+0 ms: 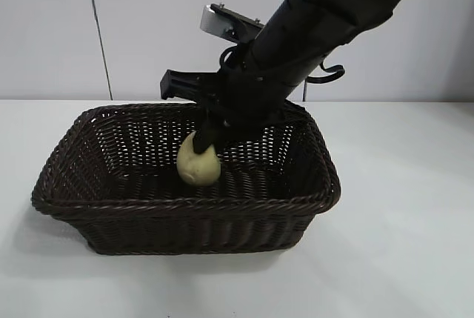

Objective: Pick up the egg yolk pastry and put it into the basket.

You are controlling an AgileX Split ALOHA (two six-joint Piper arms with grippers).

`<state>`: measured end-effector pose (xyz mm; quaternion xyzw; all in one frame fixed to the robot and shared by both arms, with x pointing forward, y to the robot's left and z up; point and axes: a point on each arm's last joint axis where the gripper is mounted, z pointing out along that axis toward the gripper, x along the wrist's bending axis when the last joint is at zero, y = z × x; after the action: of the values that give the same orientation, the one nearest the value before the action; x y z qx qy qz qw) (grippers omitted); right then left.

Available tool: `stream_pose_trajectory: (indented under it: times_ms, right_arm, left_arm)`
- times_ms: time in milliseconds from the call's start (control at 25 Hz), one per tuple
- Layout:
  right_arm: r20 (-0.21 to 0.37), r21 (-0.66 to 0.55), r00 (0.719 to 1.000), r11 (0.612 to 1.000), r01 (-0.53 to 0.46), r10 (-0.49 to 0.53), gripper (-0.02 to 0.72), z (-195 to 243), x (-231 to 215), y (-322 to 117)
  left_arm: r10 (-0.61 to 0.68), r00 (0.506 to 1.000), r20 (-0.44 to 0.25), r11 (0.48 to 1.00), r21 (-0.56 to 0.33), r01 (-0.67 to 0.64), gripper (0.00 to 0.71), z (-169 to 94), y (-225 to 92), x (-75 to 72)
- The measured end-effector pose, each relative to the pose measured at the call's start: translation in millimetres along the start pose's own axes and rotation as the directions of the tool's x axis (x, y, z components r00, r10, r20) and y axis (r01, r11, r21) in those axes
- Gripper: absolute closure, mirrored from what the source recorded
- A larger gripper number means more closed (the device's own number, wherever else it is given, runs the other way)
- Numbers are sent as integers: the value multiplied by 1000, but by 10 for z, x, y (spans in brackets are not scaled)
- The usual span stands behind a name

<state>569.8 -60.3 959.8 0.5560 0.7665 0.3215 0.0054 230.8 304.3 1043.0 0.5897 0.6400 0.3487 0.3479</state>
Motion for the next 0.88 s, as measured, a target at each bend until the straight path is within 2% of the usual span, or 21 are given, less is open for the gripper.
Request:
stream_pose_trajectory:
  times_ms: [120, 240, 440, 680, 760, 880]
  right_arm:
    - [-1, 7, 1000, 1000, 0, 0, 257, 0, 1, -6]
    - [-7, 34, 1000, 999, -1, 1, 164, -4, 7, -31]
    - [-34, 61, 999, 998, 8, -6, 139, -138, 82, 6]
    - [-90, 70, 994, 996, 62, -56, 134, -382, 285, 288]
    - [-78, 69, 994, 994, 86, -81, 134, -464, 322, 376]
    - [-21, 83, 994, 991, 106, -105, 134, -576, 304, 480]
  left_arm:
    - [0, 1000, 0, 1000, 0, 0, 62, 0, 0, 0]
    - [0, 1000, 0, 1000, 0, 0, 62, 0, 0, 0]
    - [0, 1000, 0, 1000, 0, 0, 62, 0, 0, 0]
    - [0, 1000, 1, 1000, 0, 0, 62, 0, 0, -1]
    - [0, 1000, 1, 1000, 0, 0, 62, 0, 0, -1]
    - [0, 1000, 1, 1000, 0, 0, 62, 0, 0, -1]
